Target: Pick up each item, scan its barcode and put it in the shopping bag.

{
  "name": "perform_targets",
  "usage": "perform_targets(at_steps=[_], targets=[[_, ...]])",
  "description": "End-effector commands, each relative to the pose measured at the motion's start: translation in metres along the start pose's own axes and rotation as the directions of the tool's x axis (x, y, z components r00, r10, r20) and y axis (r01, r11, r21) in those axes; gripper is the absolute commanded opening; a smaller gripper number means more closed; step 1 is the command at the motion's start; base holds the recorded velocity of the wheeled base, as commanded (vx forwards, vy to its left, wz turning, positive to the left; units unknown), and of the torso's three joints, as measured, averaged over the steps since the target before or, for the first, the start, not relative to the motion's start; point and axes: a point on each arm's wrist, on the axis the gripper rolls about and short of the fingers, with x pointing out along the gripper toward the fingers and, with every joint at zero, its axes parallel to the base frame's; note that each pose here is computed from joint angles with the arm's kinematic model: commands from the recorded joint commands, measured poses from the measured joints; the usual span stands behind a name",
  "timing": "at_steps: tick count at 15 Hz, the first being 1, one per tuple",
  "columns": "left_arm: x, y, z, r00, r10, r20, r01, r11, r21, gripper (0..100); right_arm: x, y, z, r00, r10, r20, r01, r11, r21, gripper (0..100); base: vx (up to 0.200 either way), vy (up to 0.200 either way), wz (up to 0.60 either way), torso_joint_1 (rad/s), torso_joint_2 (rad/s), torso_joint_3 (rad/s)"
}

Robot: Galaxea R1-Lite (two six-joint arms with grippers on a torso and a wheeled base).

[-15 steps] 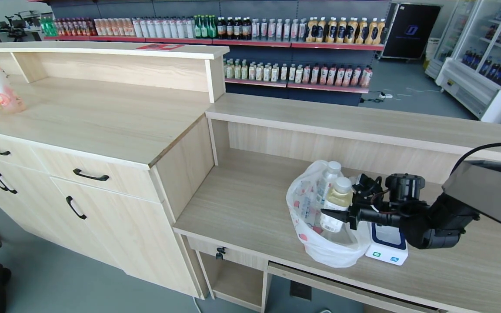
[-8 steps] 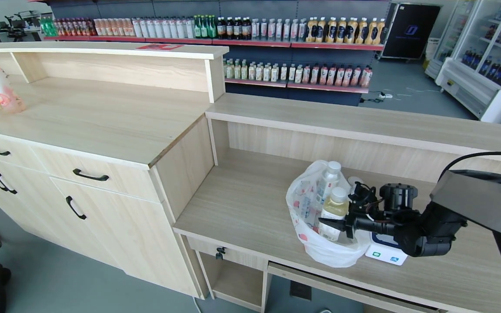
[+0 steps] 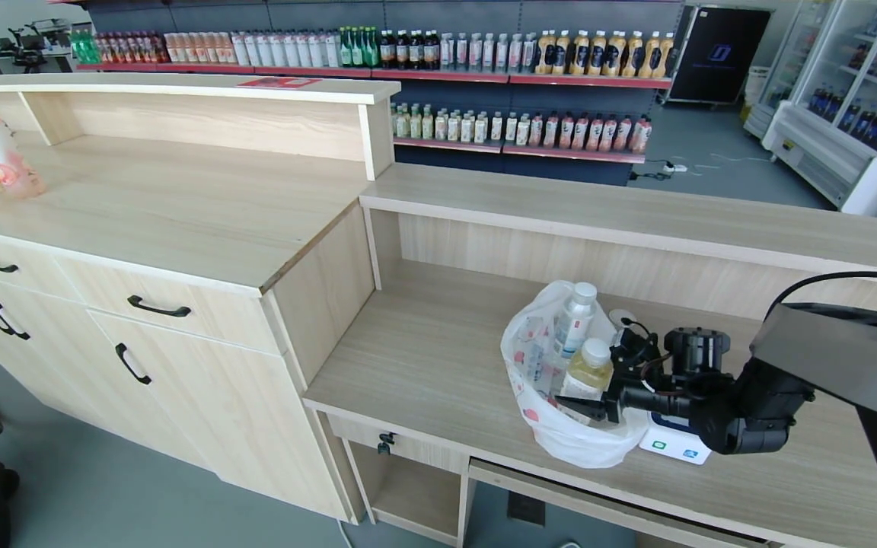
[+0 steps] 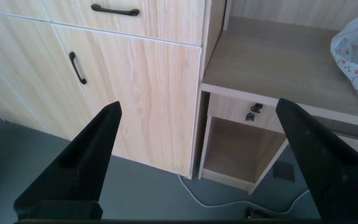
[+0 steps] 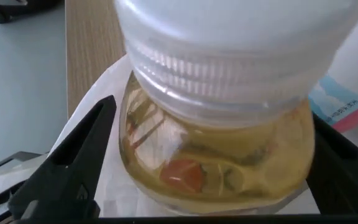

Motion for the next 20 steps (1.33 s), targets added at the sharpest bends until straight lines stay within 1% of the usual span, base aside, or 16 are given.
perform_targets(at_steps=[1,3,5,7,8,10,11,13,14,15,18,20], targets=[[0.0,0.0,0.0,1.0,0.001,-0.001,-0.001,1.0,0.0,100,-0.002,-0.002,0.007,1.0,-0.006,0.006,0.006,1.0,-0.003,100,0.0,0.0,0.0,0.0,0.0,0.0],[0.0,0.0,0.0,1.0,0.001,-0.001,-0.001,1.0,0.0,100,-0.01,-0.007,0.028,0.999,-0.024,0.034,0.024,1.0,-0.006,100,0.0,0.0,0.0,0.0,0.0,0.0],[0.0,0.0,0.0,1.0,0.001,-0.001,-0.001,1.0,0.0,100,-0.025,-0.012,0.065,0.995,-0.056,0.082,0.056,0.998,0.003,100,0.0,0.0,0.0,0.0,0.0,0.0],[0.0,0.0,0.0,1.0,0.001,-0.001,-0.001,1.0,0.0,100,-0.055,-0.008,0.096,0.991,-0.096,0.089,0.094,0.995,0.029,100,0.0,0.0,0.0,0.0,0.0,0.0],[0.0,0.0,0.0,1.0,0.001,-0.001,-0.001,1.0,0.0,100,-0.077,-0.002,0.11,0.988,-0.137,0.068,0.134,0.99,0.046,100,0.0,0.0,0.0,0.0,0.0,0.0],[0.0,0.0,0.0,1.0,0.001,-0.001,-0.001,1.0,0.0,100,-0.12,0.011,0.131,0.969,-0.248,-0.007,0.248,0.965,0.091,100,0.0,0.0,0.0,0.0,0.0,0.0],[0.0,0.0,0.0,1.0,0.001,-0.001,-0.001,1.0,0.0,100,-0.136,0.016,0.139,0.957,-0.289,-0.032,0.291,0.953,0.089,100,0.0,0.0,0.0,0.0,0.0,0.0],[0.0,0.0,0.0,1.0,0.001,-0.001,-0.001,1.0,0.0,100,-0.162,0.022,0.15,0.932,-0.357,-0.055,0.36,0.932,0.05,100,0.0,0.0,0.0,0.0,0.0,0.0],[0.0,0.0,0.0,1.0,0.001,-0.001,-0.001,1.0,0.0,100,-0.173,0.027,0.156,0.906,-0.417,-0.07,0.419,0.908,0.01,100,0.0,0.0,-0.6,0.002,0.0,0.007],[0.0,0.0,0.0,1.0,0.001,-0.001,-0.001,1.0,0.0,100,-0.183,0.028,0.164,0.871,-0.484,-0.078,0.485,0.874,-0.011,100,0.0,0.0,-0.6,0.002,0.0,0.007],[0.0,0.0,0.0,1.0,0.001,-0.001,-0.001,1.0,0.0,100,-0.2,0.037,0.192,0.784,-0.617,-0.072,0.62,0.783,0.043,100,0.0,0.0,-0.6,-0.001,0.0,0.001],[0.0,0.0,0.0,1.0,0.001,-0.001,-0.001,1.0,0.0,100,-0.212,0.049,0.201,0.721,-0.688,-0.078,0.692,0.719,0.06,100,0.0,0.0,-0.6,0.007,0.0,-0.002]])
